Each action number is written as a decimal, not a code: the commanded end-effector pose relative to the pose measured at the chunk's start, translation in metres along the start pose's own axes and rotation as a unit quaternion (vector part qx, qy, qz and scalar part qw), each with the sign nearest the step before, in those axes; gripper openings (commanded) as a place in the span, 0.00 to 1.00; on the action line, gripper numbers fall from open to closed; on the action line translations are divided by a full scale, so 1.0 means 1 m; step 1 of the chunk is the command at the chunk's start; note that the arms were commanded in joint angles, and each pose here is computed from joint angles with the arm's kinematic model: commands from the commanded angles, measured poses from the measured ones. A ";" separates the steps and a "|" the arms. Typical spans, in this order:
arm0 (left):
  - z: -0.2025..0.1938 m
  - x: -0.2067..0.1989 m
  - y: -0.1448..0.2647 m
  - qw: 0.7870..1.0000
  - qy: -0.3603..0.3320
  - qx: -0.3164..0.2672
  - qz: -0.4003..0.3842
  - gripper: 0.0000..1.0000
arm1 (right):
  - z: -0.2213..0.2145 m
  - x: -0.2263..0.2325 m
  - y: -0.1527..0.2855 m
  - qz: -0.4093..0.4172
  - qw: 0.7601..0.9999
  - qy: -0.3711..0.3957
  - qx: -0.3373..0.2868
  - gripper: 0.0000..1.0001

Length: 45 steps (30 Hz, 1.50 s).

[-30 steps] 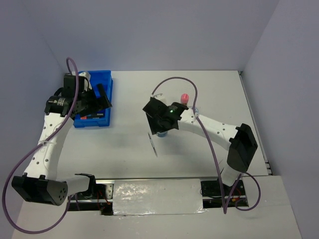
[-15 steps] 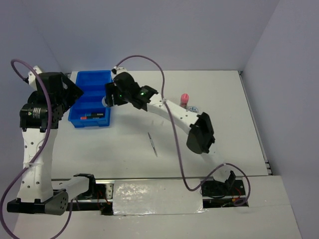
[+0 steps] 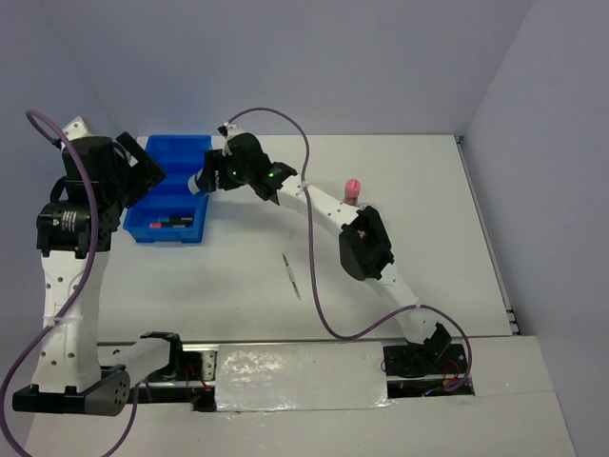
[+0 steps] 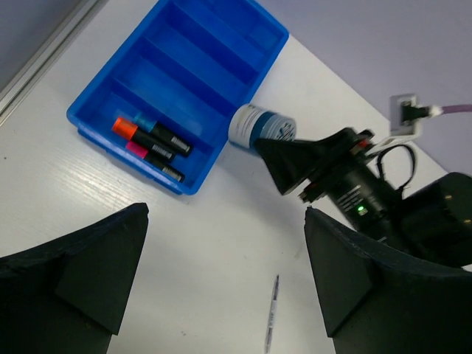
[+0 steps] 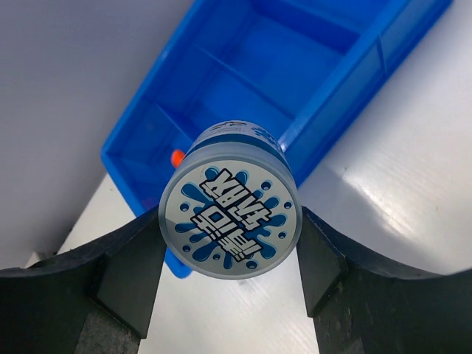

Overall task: Sort the stationery into containers
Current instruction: Place the stationery in the storage box.

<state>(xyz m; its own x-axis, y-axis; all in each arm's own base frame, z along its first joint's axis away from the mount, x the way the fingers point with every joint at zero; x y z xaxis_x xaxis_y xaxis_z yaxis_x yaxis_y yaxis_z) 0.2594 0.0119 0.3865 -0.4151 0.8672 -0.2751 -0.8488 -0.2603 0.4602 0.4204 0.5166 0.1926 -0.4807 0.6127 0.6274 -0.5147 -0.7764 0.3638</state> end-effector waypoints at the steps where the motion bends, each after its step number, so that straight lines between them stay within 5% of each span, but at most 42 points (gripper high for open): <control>1: 0.003 -0.001 0.003 1.000 -0.014 -0.017 -0.016 0.99 | 0.053 0.061 0.017 0.111 0.990 0.035 -0.075 0.00; 9: -0.003 0.004 -0.001 1.000 -0.018 -0.010 -0.003 0.99 | 0.053 0.093 0.010 0.208 0.974 0.016 -0.088 0.00; 34: -0.005 -0.008 -0.003 0.999 -0.033 0.000 -0.028 0.99 | 0.014 0.036 -0.028 0.080 0.993 0.061 -0.066 0.00; 45: -0.004 -0.010 -0.001 0.999 -0.039 -0.003 -0.031 0.99 | 0.011 0.036 -0.029 0.076 0.992 0.074 -0.065 0.29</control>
<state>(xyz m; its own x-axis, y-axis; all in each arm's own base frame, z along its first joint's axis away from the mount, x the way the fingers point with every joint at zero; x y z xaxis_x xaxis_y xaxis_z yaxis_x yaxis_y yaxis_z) 0.2615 0.0031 0.3651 -0.3738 0.8966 -0.2376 -0.8379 -0.2165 0.5011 0.4258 0.5555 0.1509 -0.5900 0.5604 0.5813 -0.4853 -0.8215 0.2994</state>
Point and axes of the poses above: each gripper's point midway between its finger pads, its own y axis back along the fingers, its own x axis along the line the jaws close on, z = x × y, the point moved 3 cm from there along y, back along the fingers, and after that the axes turned 10 degrees about -y, right-handed, at the moved point
